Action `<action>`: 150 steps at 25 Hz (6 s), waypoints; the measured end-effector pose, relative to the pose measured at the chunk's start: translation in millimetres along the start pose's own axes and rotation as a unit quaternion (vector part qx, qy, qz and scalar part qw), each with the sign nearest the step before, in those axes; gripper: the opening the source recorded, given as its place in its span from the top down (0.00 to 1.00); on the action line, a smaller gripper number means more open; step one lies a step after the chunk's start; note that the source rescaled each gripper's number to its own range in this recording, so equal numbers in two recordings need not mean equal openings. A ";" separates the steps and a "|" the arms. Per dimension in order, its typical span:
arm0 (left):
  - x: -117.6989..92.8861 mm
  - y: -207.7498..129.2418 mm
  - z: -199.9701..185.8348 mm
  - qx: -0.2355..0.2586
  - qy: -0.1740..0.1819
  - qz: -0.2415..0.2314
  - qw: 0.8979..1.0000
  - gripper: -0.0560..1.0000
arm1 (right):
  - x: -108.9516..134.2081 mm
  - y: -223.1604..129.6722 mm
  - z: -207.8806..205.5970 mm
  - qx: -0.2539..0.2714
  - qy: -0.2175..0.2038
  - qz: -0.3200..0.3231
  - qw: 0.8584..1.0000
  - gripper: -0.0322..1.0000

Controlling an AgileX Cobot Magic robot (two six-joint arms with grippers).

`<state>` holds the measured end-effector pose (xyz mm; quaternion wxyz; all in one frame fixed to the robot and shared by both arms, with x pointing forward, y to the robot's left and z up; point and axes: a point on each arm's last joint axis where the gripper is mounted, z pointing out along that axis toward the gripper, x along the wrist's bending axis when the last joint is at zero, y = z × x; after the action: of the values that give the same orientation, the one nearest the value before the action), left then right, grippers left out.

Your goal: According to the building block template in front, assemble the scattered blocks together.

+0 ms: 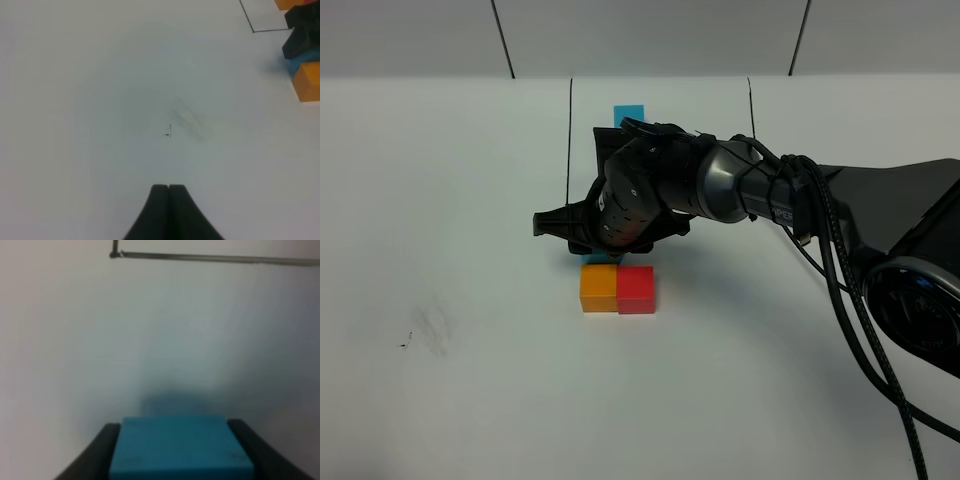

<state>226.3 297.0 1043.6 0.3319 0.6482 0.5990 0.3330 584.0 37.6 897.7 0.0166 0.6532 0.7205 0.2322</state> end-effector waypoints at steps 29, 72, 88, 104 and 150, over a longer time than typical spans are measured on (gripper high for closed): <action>0.0 0.0 0.0 0.000 0.000 0.000 1.000 0.95 | -4.2 -2.8 8.3 0.016 -0.022 0.049 0.998 0.55; 0.0 0.0 0.0 0.000 0.000 0.001 1.000 0.95 | 5.5 -8.2 11.1 0.017 0.001 0.013 1.000 0.55; 0.0 0.0 0.0 0.000 0.000 0.001 1.000 0.95 | 3.9 -9.7 10.7 0.024 -0.017 0.010 1.000 0.55; 0.0 0.0 0.0 0.000 0.000 0.001 1.000 0.95 | 3.5 -11.0 12.2 0.029 -0.022 -0.032 0.999 0.55; 0.0 0.0 0.0 0.000 0.000 0.001 1.000 0.95 | 10.8 9.0 -43.2 -0.027 -0.023 -0.124 0.992 0.00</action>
<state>226.3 297.0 1043.6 0.3314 0.6491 0.5981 0.3334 576.6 34.7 942.4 0.0797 0.5631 0.7890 0.2325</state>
